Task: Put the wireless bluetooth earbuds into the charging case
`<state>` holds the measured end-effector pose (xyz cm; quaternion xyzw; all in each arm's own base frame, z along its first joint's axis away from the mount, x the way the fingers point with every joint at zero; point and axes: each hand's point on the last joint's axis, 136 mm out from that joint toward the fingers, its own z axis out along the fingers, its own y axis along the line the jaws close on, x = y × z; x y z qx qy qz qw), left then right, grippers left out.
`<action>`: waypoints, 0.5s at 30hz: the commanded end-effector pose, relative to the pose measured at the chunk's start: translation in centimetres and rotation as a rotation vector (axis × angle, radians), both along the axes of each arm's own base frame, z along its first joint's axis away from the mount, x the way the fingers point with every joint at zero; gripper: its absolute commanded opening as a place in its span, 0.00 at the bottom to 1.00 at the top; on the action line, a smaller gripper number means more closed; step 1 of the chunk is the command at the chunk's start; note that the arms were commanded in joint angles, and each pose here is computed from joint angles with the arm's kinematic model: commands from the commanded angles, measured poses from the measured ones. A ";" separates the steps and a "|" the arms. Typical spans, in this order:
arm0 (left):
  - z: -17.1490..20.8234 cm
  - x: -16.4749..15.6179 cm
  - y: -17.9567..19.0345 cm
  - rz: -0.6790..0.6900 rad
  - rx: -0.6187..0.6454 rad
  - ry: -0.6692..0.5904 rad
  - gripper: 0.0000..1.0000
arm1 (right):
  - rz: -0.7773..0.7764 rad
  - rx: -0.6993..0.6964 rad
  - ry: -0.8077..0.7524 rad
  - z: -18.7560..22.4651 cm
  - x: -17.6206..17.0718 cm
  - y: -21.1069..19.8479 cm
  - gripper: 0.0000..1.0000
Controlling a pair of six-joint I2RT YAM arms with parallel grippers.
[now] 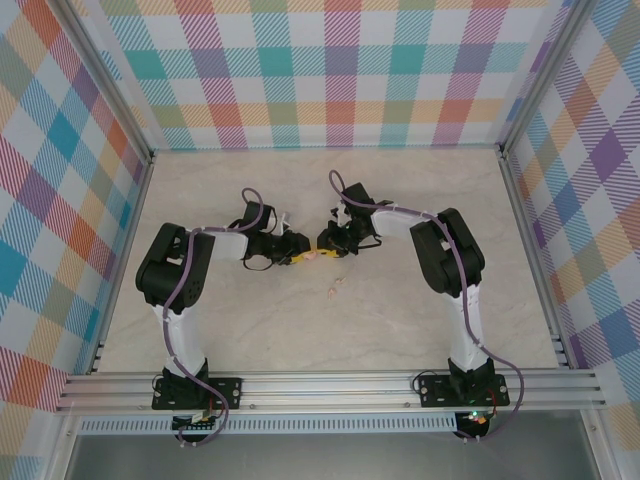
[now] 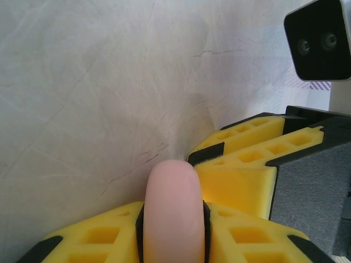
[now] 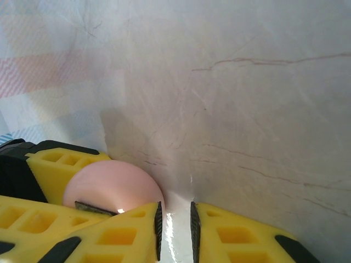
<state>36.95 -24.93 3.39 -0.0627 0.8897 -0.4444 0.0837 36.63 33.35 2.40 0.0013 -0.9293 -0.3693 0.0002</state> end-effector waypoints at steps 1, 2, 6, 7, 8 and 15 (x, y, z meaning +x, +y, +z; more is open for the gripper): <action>-0.3 -1.0 0.4 -0.013 0.059 0.005 0.35 | 0.007 -0.020 -0.039 1.6 0.0 -0.3 0.26; -0.2 -1.0 0.4 -0.013 0.063 0.001 0.36 | 0.007 -0.023 -0.042 1.7 0.0 -0.3 0.27; 0.4 -0.7 0.7 -0.010 0.074 -0.014 0.38 | 0.008 -0.035 -0.048 1.8 -0.1 -0.5 0.27; 0.5 -0.7 0.7 -0.009 0.075 -0.016 0.38 | 0.008 -0.036 -0.045 1.7 -0.1 -0.6 0.27; 0.6 -0.7 0.7 -0.010 0.076 -0.018 0.38 | 0.007 -0.038 -0.047 1.7 -0.1 -0.6 0.27; 0.6 -0.8 0.7 -0.006 0.074 -0.014 0.35 | 0.011 -0.033 -0.046 1.8 -0.2 -0.6 0.27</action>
